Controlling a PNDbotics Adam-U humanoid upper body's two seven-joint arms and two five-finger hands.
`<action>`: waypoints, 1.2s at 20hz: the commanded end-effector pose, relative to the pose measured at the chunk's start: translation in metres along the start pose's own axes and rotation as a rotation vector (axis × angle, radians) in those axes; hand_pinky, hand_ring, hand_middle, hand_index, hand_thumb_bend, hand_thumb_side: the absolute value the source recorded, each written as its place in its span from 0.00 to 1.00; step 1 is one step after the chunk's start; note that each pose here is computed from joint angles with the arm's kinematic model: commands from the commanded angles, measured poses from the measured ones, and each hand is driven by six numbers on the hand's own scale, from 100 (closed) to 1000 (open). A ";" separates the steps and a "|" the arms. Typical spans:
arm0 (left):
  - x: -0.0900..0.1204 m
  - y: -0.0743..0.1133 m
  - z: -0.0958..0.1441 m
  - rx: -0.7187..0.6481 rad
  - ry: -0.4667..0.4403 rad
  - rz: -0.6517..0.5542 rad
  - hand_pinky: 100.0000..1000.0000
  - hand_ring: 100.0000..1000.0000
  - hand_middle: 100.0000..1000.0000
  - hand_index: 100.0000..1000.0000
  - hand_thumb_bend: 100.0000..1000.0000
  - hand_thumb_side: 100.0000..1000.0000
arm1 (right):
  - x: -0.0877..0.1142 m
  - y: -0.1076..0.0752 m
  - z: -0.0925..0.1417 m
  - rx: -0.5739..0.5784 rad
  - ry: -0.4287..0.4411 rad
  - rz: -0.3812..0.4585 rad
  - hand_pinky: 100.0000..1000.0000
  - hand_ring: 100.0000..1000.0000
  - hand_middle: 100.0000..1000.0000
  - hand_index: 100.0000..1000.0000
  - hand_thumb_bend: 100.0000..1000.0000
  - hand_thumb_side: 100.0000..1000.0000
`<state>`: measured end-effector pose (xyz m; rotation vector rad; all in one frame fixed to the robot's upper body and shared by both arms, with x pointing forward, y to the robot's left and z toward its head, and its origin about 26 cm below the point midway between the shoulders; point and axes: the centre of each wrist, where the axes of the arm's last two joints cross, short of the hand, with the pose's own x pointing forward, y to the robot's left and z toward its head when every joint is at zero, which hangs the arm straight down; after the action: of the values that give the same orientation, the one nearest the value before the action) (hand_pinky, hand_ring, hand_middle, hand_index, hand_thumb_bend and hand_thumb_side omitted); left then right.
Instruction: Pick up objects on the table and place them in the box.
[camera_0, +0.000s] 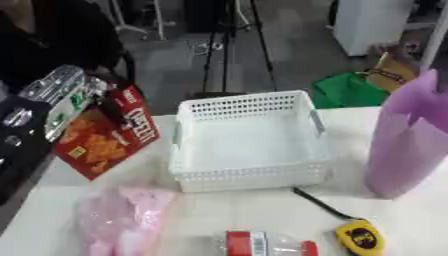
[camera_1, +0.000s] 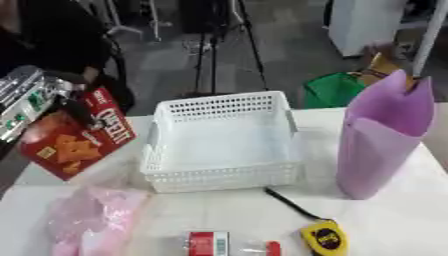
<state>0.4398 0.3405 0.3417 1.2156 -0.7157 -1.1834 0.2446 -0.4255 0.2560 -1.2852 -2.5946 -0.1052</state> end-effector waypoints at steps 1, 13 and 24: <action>-0.016 0.026 0.018 0.036 0.061 0.057 0.62 0.59 0.39 0.51 0.19 0.36 | 0.005 -0.005 -0.009 -0.008 -0.035 0.008 0.72 0.73 0.68 0.67 0.00 0.77; -0.015 0.054 0.055 0.192 0.035 0.091 0.61 0.57 0.39 0.50 0.13 0.32 | 0.005 -0.005 -0.009 -0.011 -0.026 0.016 0.72 0.73 0.68 0.66 0.00 0.77; -0.004 0.078 0.107 0.382 -0.035 0.112 0.57 0.53 0.34 0.46 0.04 0.30 | 0.005 -0.004 -0.008 -0.011 -0.018 0.021 0.72 0.73 0.68 0.66 0.00 0.77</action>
<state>0.3807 0.2993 0.4221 1.4649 -1.0619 -1.1018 0.2438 -0.4261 0.2540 -1.2975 -2.5688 -0.1313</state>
